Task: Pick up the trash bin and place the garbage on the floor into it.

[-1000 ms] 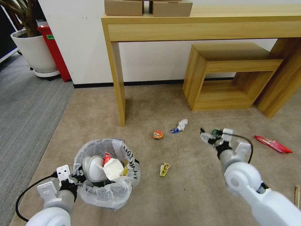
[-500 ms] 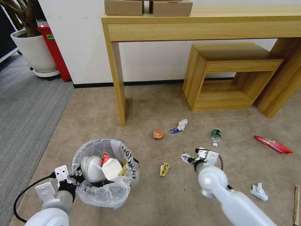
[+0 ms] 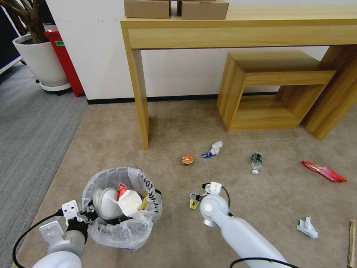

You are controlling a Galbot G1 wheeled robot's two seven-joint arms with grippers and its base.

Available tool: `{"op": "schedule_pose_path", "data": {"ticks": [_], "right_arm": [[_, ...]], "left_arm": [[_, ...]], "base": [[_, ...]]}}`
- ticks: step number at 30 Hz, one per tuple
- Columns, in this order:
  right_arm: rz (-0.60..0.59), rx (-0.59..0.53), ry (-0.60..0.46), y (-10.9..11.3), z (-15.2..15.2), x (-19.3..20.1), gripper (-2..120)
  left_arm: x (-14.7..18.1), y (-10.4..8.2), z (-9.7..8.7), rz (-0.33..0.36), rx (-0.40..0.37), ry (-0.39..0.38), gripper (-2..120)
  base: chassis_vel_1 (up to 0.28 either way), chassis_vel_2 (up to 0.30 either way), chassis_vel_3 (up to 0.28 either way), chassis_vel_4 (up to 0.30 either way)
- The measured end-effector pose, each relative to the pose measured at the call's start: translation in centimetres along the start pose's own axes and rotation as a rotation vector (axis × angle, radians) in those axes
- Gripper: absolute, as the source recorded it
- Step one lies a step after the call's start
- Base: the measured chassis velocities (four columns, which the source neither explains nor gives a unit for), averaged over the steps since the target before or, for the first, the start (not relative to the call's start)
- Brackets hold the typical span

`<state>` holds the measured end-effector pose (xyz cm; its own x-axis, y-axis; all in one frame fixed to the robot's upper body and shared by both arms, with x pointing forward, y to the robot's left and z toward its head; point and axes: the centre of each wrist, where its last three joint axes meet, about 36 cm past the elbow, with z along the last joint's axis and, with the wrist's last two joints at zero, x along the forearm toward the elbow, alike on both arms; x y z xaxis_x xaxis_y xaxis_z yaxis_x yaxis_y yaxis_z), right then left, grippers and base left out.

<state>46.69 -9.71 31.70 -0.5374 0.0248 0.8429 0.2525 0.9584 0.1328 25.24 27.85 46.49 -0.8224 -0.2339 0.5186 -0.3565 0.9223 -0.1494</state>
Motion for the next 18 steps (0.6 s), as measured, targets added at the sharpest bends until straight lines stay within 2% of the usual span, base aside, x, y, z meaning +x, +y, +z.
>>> {"op": "schedule_pose_path", "data": {"ticks": [5,18], "right_arm": [[0.036,0.009,0.010,0.4,0.4,-2.6,100],[0.052,0.031,0.002,0.4,1.3,-4.4,96]], "left_arm": [[-0.7,0.0,0.2,-0.002,0.004,0.003,1],[-0.6,-0.2,0.2,0.008,0.008,0.004,1]], "base": [[0.000,0.000,0.000,0.000],[0.000,0.000,0.000,0.000]]}}
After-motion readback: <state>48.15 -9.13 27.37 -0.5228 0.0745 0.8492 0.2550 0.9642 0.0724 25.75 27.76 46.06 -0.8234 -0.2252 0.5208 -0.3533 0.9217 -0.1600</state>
